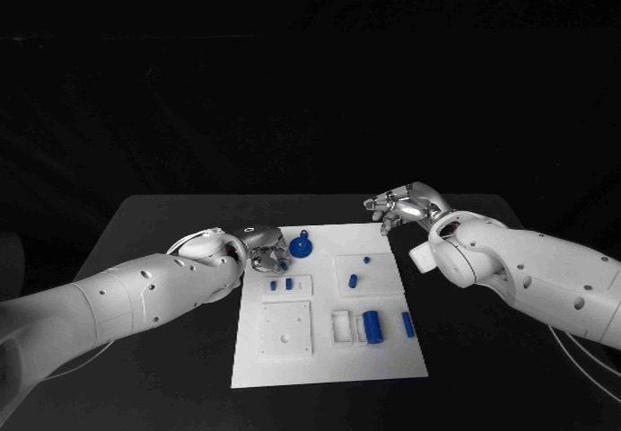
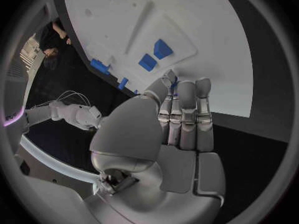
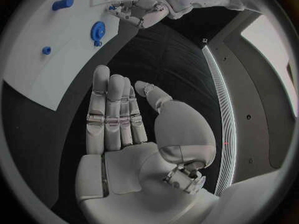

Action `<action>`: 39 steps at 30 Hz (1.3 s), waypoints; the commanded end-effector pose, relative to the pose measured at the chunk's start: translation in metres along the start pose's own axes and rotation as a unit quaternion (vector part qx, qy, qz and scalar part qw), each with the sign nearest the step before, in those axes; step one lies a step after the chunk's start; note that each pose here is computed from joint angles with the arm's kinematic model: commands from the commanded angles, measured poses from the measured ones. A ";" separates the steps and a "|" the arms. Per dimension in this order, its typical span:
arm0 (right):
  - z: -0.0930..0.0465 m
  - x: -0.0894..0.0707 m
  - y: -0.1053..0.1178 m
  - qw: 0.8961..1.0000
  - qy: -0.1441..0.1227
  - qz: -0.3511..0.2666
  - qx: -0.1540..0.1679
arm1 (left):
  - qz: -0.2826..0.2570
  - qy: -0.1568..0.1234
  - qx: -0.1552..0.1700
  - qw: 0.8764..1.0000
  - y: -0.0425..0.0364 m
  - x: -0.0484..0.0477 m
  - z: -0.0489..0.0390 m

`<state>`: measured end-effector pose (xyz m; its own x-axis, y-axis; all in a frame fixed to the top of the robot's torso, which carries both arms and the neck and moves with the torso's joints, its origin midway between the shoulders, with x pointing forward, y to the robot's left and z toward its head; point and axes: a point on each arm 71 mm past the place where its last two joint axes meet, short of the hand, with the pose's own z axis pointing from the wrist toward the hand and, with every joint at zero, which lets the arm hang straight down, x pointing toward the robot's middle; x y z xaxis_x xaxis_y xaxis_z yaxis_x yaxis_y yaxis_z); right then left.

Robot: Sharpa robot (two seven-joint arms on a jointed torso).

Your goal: Assemble the parts on the task board

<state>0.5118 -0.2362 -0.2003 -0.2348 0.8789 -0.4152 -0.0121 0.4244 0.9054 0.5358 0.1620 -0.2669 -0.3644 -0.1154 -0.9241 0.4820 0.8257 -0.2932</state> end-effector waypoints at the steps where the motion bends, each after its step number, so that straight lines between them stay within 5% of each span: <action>1: 0.000 0.001 0.001 1.000 0.003 0.000 -0.007 | -0.001 0.015 0.007 1.000 -0.0049 0.0042 0.0014; 18: 0.000 0.001 0.001 1.000 0.003 0.000 -0.006 | 0.002 0.027 -0.005 1.000 -0.0003 0.0060 0.0000; 39: 0.000 0.000 0.000 1.000 0.002 0.000 -0.005 | 0.004 -0.005 -0.003 1.000 0.0033 0.0011 -0.0027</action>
<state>0.5120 -0.2372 -0.2006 -0.2329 0.8791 -0.4160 -0.0108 0.4254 0.9050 0.5351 0.1678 -0.2701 -0.3736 -0.1054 -0.9216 0.4677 0.8366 -0.2853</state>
